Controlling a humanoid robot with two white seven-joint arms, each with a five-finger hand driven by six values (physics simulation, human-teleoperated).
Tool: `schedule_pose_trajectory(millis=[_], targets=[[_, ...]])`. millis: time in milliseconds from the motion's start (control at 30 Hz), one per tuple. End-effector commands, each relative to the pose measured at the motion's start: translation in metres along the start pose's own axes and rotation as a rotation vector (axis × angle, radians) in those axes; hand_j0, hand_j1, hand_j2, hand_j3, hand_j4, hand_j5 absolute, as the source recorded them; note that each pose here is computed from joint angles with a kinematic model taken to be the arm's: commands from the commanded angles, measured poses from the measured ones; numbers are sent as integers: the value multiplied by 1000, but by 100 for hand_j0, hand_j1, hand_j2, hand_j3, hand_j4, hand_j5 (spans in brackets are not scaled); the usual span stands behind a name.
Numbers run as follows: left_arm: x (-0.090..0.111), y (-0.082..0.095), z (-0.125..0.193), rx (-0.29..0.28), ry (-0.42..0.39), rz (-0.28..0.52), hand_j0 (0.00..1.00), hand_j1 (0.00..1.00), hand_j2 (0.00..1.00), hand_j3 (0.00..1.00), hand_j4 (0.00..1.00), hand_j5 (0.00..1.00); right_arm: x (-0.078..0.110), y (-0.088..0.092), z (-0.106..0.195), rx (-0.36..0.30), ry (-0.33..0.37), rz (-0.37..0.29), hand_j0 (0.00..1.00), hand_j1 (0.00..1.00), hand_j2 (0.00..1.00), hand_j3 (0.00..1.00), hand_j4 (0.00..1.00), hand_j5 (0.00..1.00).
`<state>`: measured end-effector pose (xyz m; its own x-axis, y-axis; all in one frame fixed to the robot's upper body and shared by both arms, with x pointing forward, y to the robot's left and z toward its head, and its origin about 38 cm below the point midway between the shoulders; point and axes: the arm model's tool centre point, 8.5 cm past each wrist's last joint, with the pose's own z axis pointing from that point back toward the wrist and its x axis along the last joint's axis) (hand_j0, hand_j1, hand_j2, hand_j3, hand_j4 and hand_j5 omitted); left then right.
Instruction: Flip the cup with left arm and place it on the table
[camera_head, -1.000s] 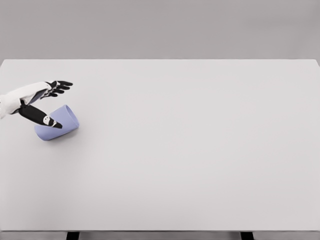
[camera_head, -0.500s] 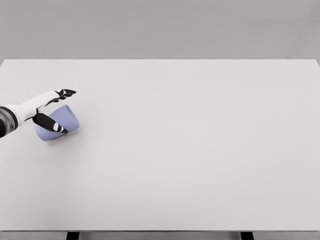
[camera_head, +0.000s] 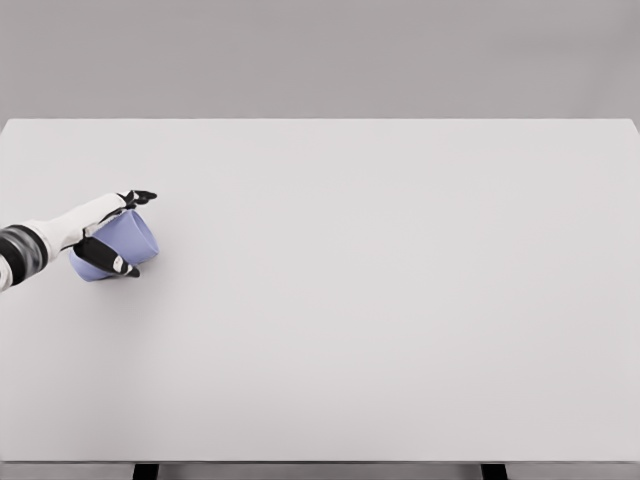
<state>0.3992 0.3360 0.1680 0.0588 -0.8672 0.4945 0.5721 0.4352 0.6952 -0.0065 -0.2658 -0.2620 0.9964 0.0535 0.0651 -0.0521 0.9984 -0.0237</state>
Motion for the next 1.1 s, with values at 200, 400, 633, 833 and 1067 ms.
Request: schedule_pose_trajectory(millis=[200, 400, 633, 833, 1067], targets=[[-3, 2, -1, 26, 9, -2, 100, 100, 100, 100, 100, 100, 0, 0, 0, 0, 1, 0, 100, 100, 100, 100, 100, 100], [-5, -2, -3, 20, 48, 10, 99, 99, 99, 99, 99, 99, 0, 0, 0, 0, 1, 0, 100, 100, 100, 100, 100, 100], [-6, -5, -5, 14, 63, 19, 60, 60, 60, 60, 60, 60, 0, 0, 0, 0, 1, 0, 100, 100, 100, 100, 100, 100], [-6, -7, -5, 5, 61, 30, 47, 47, 47, 47, 47, 47, 0, 0, 0, 0, 1, 0, 100, 100, 100, 100, 100, 100], [6, 6, -2, -6, -17, 96, 49, 49, 49, 49, 49, 49, 0, 0, 0, 0, -1, 0, 100, 100, 100, 100, 100, 100]])
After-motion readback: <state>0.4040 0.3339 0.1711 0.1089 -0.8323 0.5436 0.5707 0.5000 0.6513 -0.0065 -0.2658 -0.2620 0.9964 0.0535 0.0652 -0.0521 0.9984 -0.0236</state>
